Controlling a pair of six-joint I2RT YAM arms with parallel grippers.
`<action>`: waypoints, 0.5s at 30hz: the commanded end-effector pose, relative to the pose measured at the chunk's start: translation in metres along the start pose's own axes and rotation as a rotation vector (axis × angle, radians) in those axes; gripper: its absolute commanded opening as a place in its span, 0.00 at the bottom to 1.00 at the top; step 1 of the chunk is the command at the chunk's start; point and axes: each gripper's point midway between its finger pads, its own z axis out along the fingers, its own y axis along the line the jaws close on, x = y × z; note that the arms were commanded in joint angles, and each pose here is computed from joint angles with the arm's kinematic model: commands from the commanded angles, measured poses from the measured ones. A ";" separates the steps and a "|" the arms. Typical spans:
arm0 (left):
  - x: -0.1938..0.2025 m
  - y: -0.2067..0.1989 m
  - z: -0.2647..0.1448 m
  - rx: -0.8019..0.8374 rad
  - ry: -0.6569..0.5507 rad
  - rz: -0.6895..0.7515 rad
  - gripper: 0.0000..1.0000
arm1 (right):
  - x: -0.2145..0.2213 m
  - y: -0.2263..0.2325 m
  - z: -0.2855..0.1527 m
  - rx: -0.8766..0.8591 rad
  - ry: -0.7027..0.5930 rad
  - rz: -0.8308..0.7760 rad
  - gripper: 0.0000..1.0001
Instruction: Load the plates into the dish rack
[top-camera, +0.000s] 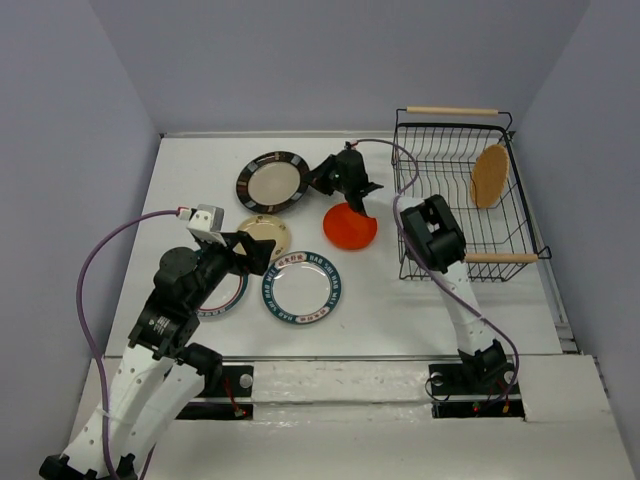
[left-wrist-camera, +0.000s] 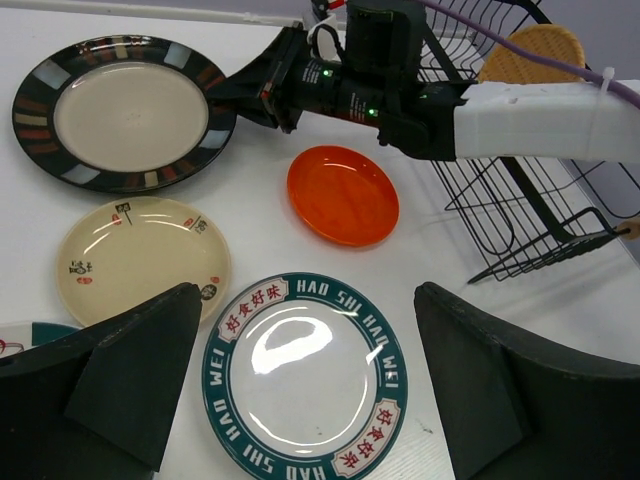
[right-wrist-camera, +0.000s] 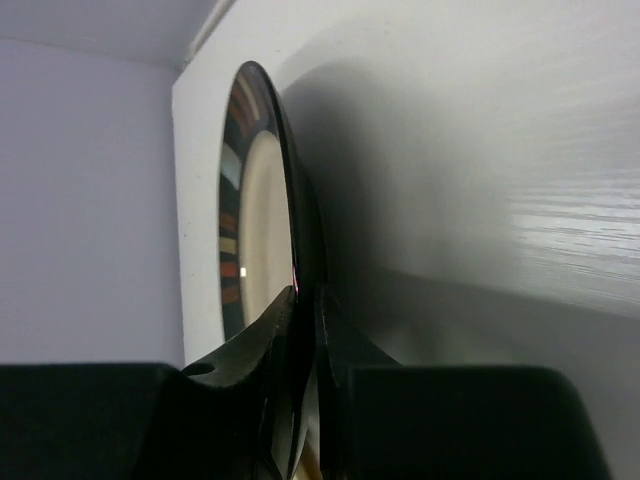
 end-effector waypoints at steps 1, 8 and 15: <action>-0.029 -0.010 -0.004 0.026 -0.086 0.004 0.99 | -0.064 0.161 -0.050 -0.368 -0.157 -0.055 0.07; -0.030 -0.011 -0.006 0.035 -0.096 0.003 0.99 | -0.098 0.237 -0.082 -0.499 -0.229 -0.094 0.07; -0.034 -0.013 -0.011 0.043 -0.117 0.004 0.99 | -0.144 0.262 -0.145 -0.436 -0.392 -0.238 0.07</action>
